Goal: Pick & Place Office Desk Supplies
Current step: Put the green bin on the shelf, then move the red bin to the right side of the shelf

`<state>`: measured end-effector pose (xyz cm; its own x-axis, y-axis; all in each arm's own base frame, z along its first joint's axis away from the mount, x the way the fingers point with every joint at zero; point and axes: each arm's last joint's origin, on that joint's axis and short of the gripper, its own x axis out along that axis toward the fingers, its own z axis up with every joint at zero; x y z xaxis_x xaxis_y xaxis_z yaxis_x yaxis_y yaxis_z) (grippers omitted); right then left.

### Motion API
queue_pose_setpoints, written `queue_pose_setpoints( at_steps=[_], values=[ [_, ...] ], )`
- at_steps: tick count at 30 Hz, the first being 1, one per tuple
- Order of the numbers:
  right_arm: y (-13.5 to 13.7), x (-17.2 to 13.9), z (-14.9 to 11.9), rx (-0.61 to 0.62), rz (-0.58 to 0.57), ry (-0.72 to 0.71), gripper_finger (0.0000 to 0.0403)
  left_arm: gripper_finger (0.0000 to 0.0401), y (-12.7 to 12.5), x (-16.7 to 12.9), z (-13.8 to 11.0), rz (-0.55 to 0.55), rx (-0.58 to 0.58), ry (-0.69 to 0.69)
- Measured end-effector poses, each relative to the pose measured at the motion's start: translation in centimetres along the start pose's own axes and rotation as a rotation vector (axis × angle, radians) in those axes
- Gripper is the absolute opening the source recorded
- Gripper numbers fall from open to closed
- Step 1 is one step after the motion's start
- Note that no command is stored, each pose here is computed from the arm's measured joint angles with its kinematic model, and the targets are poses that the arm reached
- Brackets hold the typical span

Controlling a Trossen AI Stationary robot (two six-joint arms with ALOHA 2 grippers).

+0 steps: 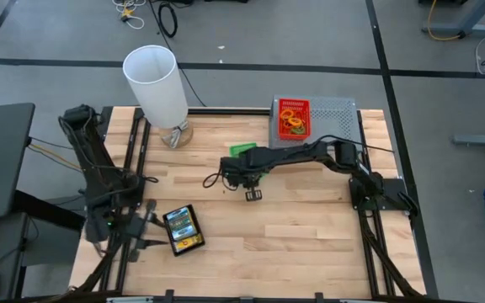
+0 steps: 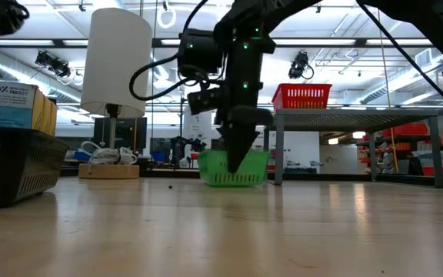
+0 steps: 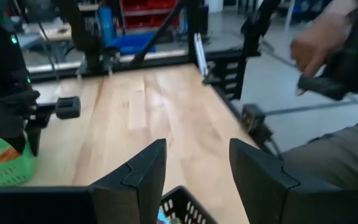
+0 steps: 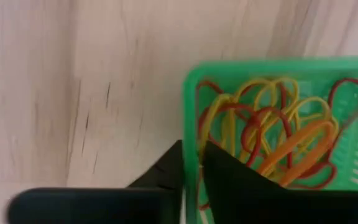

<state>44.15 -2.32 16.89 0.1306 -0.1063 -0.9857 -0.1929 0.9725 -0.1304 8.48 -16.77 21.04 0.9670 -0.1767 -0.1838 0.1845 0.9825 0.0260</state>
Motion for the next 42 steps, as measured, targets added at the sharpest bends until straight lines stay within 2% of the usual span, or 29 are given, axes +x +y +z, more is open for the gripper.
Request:
queue_pose_setpoints(
  at_steps=[7,11,17,24,27,30,36,39,42],
  values=[
    [0.2,-0.7,1.5,-0.005,-0.087,-0.110,0.0166,0.0181,0.9,2.9,-1.0,0.032,-0.016,0.089],
    [0.4,-3.0,2.6,0.009,-0.192,-0.147,0.0204,0.0181,1.2,3.6,-1.2,0.064,-0.042,0.099],
    [2.8,-8.1,3.7,-0.035,-0.299,-0.146,0.0201,0.0181,2.1,4.3,-1.1,0.121,-0.070,0.099],
    [8.6,-13.8,4.3,-0.109,-0.382,-0.227,0.0190,0.0181,4.0,5.8,-1.1,0.187,-0.063,0.135],
    [11.2,-15.8,4.3,-0.122,-0.347,-0.308,0.0190,0.0181,5.3,6.5,-1.4,0.233,-0.033,0.181],
    [13.5,-18.7,4.1,-0.130,-0.277,-0.475,0.0190,0.0181,6.8,7.3,-1.5,0.266,-0.011,0.228],
    [16.1,-25.6,1.9,-0.136,-0.185,-0.763,0.0190,0.0181,10.1,8.6,-1.5,0.306,0.028,0.284],
    [16.6,-28.7,-0.3,-0.120,-0.199,-0.826,0.0190,0.0181,11.8,9.0,-1.5,0.317,0.039,0.310],
    [17.3,-30.4,-2.4,-0.103,-0.224,-0.832,0.0190,0.0181,13.6,9.5,-1.7,0.334,0.039,0.337]
  ],
)
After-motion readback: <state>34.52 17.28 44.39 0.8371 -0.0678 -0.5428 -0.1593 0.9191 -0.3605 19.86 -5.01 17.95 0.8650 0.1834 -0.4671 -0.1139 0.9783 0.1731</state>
